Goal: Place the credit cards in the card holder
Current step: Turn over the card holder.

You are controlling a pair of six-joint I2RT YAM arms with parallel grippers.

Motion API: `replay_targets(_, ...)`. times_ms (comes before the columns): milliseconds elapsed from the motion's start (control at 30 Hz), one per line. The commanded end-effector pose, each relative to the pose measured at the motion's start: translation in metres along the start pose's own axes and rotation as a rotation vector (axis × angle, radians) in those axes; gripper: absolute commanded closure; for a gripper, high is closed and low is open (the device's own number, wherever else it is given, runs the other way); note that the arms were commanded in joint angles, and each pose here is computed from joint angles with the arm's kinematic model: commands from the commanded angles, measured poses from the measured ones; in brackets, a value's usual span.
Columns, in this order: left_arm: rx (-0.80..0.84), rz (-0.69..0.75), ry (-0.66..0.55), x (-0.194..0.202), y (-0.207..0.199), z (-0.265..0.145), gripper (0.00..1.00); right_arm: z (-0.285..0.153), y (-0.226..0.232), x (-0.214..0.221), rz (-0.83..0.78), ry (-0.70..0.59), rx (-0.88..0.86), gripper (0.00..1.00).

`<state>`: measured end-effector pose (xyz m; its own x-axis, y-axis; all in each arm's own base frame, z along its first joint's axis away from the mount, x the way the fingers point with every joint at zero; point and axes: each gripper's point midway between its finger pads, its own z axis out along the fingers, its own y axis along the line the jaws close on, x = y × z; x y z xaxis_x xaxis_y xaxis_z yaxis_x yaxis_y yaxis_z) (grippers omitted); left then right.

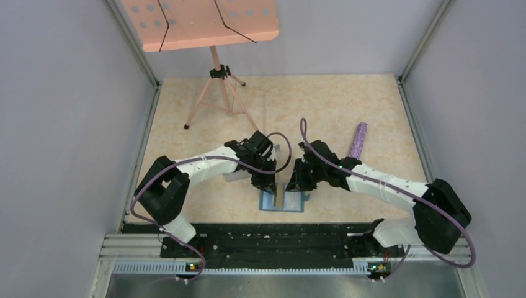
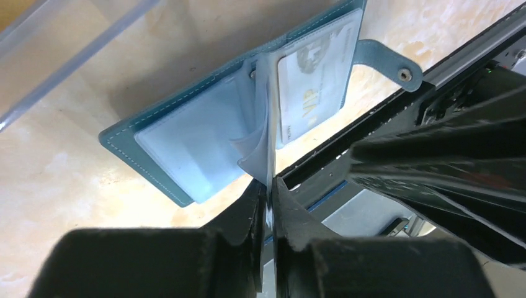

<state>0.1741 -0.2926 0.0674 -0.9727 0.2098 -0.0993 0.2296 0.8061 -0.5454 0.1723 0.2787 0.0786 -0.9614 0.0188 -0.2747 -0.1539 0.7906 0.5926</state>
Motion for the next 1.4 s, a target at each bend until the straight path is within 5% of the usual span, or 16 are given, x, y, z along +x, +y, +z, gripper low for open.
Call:
replay_targets(0, 0.054, 0.024, 0.011, -0.006, -0.016, -0.002, 0.79, -0.028, 0.006, -0.026, 0.048, -0.111, -0.023, 0.86)
replay_targets(67, 0.104, 0.029, 0.019, -0.007, -0.025, 0.002, 0.66, -0.037, -0.001, -0.030, 0.068, -0.135, -0.021, 0.85)
replay_targets(200, 0.169, 0.027, 0.057, -0.006, -0.037, 0.011, 0.63, -0.048, -0.018, -0.031, 0.102, -0.164, 0.003, 0.85)
replay_targets(1367, 0.364, 0.117, 0.243, -0.007, -0.092, 0.061, 0.54, -0.086, -0.051, -0.039, 0.141, -0.263, 0.166, 0.83)
